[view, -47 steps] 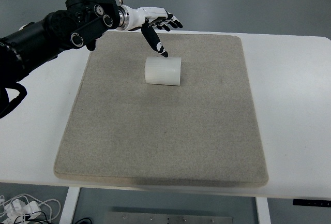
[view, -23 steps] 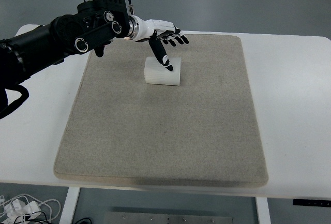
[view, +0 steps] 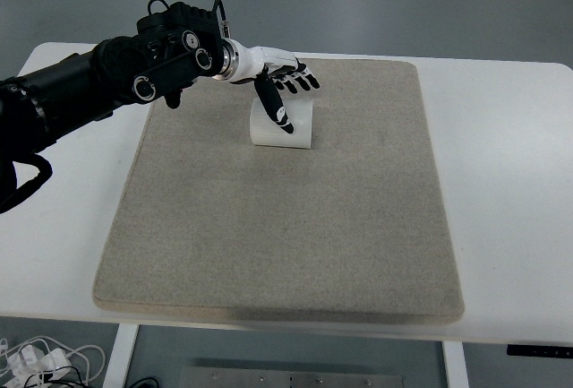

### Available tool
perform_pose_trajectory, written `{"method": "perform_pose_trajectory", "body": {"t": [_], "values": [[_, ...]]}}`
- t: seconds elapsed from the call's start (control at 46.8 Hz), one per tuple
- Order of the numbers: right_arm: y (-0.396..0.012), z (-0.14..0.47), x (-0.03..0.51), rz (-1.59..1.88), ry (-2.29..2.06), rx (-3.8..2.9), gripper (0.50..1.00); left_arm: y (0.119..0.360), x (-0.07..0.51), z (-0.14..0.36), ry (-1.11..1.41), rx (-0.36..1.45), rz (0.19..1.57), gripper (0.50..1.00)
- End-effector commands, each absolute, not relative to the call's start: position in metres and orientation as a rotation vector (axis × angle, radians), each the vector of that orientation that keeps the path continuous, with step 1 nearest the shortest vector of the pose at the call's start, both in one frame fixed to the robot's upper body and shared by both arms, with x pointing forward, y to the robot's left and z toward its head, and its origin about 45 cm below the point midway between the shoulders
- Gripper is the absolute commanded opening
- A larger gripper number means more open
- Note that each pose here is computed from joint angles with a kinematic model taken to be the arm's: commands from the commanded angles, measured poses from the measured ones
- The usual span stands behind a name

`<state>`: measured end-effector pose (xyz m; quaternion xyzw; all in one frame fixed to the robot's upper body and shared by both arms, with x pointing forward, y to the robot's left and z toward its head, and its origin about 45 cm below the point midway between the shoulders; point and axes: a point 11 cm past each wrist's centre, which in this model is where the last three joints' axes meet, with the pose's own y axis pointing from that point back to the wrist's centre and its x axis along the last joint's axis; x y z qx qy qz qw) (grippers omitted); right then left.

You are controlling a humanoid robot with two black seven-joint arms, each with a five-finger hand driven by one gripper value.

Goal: Flip white cup upright
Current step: 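Close the left hand fingers around the cup's body, then lift the cup with the left hand and rotate it opening-up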

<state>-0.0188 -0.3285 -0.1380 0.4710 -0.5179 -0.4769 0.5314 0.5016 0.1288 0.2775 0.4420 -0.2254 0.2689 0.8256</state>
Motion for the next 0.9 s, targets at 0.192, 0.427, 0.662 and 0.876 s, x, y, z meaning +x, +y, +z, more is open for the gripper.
{"method": "perform_pose_trajectory", "body": {"t": [0.192,0.427,0.662,0.876], "values": [[-0.329,-0.138,-0.019,-1.138,-1.236,1.124,0.952,0.123,0.497,0.268,-0.478,0.949,0.547,0.943],[-0.329,-0.138,-0.019,-1.138,-1.236,1.124,0.952,0.112,0.493,0.259,-0.503,0.970,0.525,0.943],[-0.329,-0.138,-0.019,-1.138,-1.236,1.124,0.952,0.115,0.492,0.255,-0.517,0.997,0.516,0.906],[-0.329,-0.138,-0.019,-1.138,-1.236,1.124,0.952,0.117,0.493,0.254,-0.547,1.016,0.509,0.759]]}}
